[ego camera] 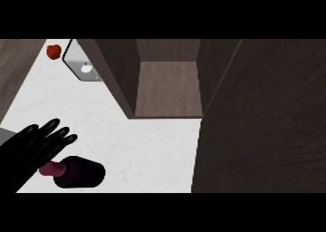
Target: Pick up the wine, place it into the cabinet and close the cabinet
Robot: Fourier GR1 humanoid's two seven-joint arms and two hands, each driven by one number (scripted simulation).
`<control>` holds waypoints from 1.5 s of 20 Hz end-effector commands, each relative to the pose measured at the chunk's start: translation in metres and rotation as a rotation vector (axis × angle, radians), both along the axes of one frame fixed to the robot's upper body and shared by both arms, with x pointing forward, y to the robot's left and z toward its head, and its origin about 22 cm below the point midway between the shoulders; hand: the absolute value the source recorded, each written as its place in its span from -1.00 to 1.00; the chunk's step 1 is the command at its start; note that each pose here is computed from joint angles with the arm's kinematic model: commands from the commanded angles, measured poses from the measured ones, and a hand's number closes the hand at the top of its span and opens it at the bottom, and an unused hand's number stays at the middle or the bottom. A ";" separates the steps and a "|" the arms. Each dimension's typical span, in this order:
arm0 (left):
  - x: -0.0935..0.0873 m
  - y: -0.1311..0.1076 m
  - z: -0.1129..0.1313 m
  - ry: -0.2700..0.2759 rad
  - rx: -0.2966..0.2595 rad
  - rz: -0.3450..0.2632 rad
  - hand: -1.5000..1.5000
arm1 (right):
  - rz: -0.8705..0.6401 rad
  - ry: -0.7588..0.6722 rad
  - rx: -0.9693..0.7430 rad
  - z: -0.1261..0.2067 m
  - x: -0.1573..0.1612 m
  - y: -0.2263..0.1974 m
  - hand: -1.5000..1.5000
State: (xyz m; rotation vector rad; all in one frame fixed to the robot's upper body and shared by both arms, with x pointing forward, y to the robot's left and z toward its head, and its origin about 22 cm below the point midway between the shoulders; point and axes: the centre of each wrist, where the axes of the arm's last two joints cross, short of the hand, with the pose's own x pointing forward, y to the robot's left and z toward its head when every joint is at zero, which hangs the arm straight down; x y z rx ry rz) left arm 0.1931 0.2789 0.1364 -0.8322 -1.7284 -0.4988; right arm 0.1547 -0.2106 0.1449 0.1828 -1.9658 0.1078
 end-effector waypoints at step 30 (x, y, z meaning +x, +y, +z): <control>0.002 0.047 0.047 0.111 0.079 0.043 -1.00 | 0.033 0.024 0.019 0.061 -0.060 0.037 -1.00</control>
